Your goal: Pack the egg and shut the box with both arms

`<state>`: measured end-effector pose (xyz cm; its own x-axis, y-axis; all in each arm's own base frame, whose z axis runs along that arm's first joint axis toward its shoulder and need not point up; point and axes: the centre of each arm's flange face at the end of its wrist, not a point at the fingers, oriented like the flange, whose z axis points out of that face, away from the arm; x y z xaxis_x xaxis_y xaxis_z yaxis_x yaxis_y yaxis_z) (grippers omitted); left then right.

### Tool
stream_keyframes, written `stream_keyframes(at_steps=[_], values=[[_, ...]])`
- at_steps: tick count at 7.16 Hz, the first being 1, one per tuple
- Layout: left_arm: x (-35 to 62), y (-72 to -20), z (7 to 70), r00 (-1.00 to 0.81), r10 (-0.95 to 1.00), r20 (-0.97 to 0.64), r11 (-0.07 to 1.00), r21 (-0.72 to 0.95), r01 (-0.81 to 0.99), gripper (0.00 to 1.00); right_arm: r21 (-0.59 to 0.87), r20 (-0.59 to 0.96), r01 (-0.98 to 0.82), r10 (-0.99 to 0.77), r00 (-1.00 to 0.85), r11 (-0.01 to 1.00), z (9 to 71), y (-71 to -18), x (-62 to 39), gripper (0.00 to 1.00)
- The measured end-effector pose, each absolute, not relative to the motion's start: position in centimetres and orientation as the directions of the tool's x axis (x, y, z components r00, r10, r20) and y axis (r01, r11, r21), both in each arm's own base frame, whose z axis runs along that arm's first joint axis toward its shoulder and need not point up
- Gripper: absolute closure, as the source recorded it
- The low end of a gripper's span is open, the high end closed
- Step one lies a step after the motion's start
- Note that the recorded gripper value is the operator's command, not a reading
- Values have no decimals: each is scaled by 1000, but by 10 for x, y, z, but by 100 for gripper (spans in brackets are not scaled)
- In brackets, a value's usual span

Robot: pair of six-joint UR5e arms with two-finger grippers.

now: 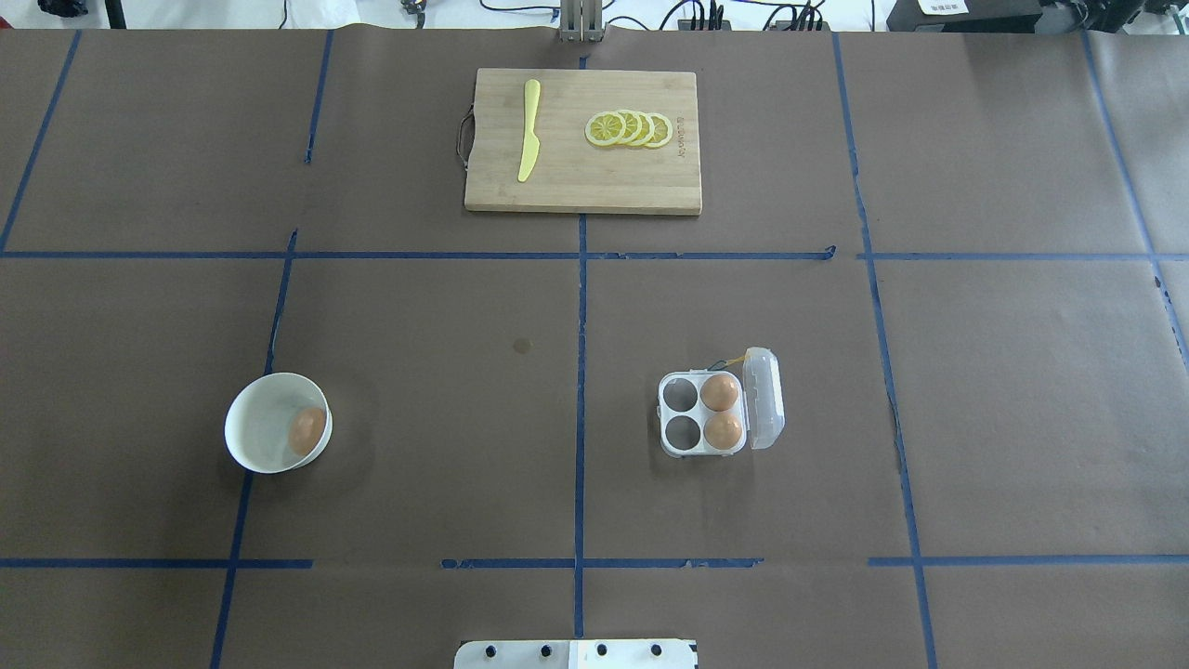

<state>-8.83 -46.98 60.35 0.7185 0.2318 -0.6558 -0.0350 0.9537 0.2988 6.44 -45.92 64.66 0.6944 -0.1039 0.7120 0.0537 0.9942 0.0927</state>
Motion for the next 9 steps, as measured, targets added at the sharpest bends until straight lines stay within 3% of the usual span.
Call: stream_keyframes(at_steps=[6,9], values=[[-55,-453,601,580,394,-713,901,425,-90,0,104,724,49,-109,681,993,640,-463,63,0],[17,-459,560,509,394,-765,907,414,-79,0,104,730,51,-111,674,993,640,-464,62,0]])
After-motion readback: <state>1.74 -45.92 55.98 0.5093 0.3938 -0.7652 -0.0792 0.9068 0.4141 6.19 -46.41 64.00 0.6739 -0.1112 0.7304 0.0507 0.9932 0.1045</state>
